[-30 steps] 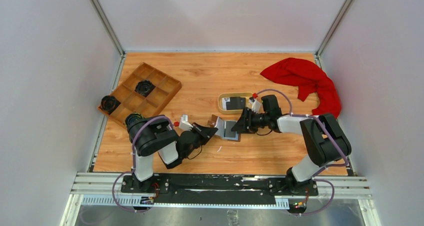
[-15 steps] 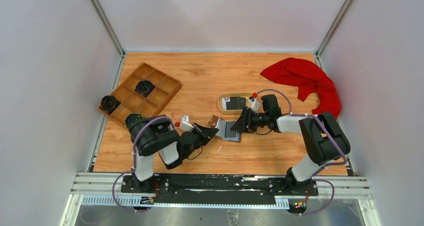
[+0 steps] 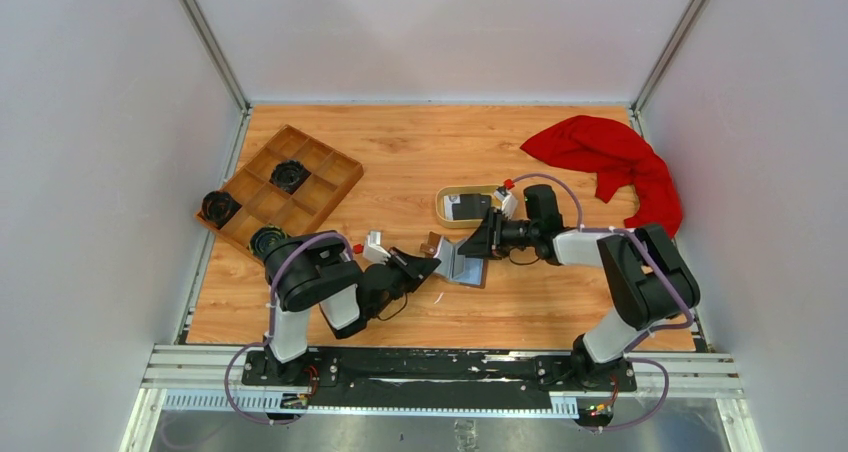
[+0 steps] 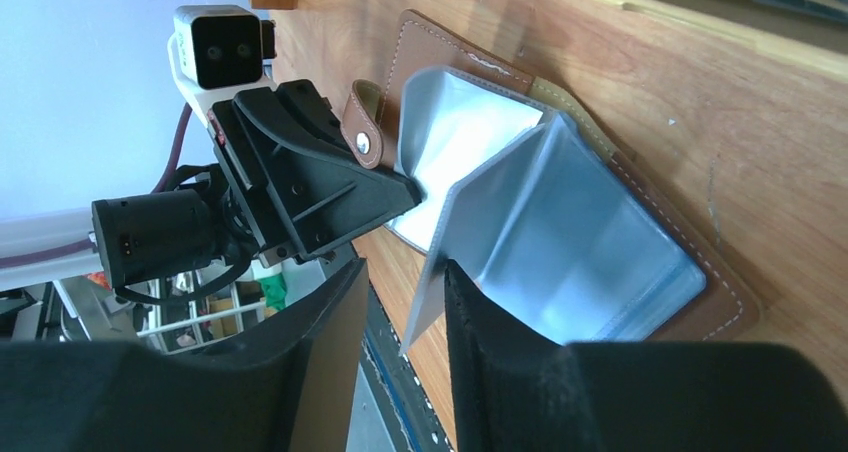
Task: Put the credit cards into the card holder
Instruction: Turn over the card holder at the center of the board.
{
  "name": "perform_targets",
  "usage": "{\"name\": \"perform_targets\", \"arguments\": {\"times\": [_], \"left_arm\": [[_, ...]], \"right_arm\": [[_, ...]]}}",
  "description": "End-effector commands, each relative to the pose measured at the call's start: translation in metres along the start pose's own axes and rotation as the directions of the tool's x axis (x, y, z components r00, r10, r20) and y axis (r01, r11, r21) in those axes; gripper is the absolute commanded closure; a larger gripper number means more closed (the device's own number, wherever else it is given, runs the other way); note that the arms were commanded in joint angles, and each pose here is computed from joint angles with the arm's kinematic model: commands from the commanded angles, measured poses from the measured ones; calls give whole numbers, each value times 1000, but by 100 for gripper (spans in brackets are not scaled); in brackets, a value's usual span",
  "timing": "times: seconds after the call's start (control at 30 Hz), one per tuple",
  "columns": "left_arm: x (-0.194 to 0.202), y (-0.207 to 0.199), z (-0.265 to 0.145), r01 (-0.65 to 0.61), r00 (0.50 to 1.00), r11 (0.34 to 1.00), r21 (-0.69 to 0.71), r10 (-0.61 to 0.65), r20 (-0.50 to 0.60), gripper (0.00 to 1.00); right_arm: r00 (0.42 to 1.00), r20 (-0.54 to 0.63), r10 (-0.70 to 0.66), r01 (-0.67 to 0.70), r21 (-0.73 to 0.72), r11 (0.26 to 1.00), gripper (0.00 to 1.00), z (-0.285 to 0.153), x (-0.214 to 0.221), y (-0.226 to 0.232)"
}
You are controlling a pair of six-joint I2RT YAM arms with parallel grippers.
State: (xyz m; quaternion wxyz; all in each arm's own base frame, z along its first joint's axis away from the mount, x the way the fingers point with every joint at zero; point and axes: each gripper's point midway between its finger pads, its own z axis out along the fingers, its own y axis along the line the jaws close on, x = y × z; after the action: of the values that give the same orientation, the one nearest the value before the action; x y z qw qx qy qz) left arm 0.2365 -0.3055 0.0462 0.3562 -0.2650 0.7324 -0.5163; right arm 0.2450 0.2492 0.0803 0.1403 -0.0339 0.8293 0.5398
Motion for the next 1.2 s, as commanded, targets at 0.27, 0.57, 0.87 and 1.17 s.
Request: {"name": "perform_targets", "arguments": {"times": [0.27,0.57,0.87,1.17], "left_arm": [[6,-6,1,-32,999,999,33,33,-13,93],[6,-1,-3,-39,999,999,23,39,-15,83],[1,3,-10,-48,999,999,9,48,0,78],[-7,16,-21,-81,997,996,-27,81,17,70]], "right_arm": [[992,-109,60,-69,-83,994,69,26,-1,2],[991,-130,16,-33,-133,991,60,34,0,16],[989,-147,4,-22,-121,992,55,37,5,14],[984,-173,53,-57,-21,998,61,45,10,-16]]}}
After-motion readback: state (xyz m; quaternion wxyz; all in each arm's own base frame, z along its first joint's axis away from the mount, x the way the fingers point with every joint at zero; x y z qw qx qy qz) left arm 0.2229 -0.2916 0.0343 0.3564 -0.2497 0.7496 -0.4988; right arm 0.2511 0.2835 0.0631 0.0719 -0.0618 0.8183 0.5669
